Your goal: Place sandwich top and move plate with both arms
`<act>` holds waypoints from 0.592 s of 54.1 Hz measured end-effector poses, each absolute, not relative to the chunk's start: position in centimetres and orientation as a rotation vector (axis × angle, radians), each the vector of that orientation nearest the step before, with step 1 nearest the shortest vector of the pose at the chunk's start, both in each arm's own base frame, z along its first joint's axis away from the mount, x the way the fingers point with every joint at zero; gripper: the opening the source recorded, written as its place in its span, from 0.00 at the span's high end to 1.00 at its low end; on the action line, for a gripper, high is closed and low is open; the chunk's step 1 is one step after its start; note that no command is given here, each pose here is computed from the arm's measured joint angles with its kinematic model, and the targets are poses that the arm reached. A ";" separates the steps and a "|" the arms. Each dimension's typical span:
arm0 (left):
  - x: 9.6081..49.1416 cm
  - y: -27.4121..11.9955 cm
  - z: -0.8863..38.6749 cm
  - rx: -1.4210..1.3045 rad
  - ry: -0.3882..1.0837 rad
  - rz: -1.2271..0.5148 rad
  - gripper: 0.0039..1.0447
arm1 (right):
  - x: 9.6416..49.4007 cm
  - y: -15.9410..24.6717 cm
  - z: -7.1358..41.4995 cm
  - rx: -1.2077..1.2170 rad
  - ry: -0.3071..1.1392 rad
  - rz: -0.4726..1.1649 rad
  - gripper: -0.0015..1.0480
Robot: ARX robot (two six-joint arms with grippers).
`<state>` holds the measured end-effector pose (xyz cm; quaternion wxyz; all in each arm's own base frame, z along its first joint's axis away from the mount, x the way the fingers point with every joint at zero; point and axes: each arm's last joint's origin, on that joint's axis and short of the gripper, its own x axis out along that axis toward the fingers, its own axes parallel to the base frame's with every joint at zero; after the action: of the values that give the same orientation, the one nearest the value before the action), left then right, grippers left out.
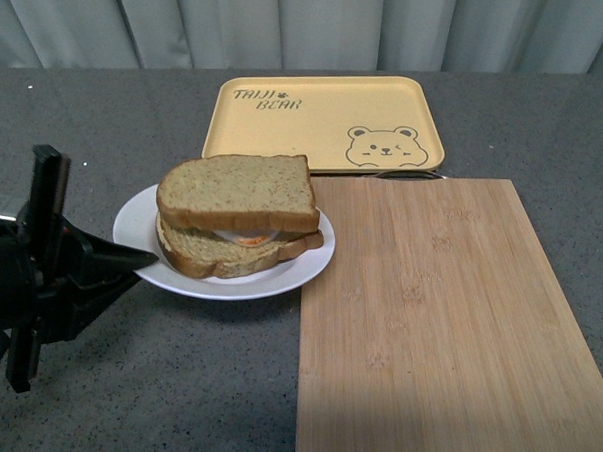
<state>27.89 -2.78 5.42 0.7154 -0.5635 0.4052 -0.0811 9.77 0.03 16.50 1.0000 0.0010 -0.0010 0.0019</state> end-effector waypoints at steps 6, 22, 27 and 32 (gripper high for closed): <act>27.9 -3.0 6.8 -1.298 0.853 -0.241 0.97 | 9.8 0.0 16.5 0.002 -0.002 0.004 0.09; 31.1 -5.3 8.6 -1.312 0.830 -0.268 0.97 | 9.8 0.0 16.5 0.002 -0.002 0.004 0.09; 32.9 -6.4 8.8 -1.306 0.830 -0.272 0.97 | 9.8 0.0 16.5 0.002 -0.002 0.004 0.09; 35.6 -7.9 8.9 -1.301 0.836 -0.253 0.97 | 9.8 0.0 16.5 0.002 -0.002 0.004 0.09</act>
<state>35.65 -7.88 8.88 0.7083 -0.5861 0.3765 -0.1140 9.77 0.03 16.50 1.0000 0.0010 -0.0010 0.0021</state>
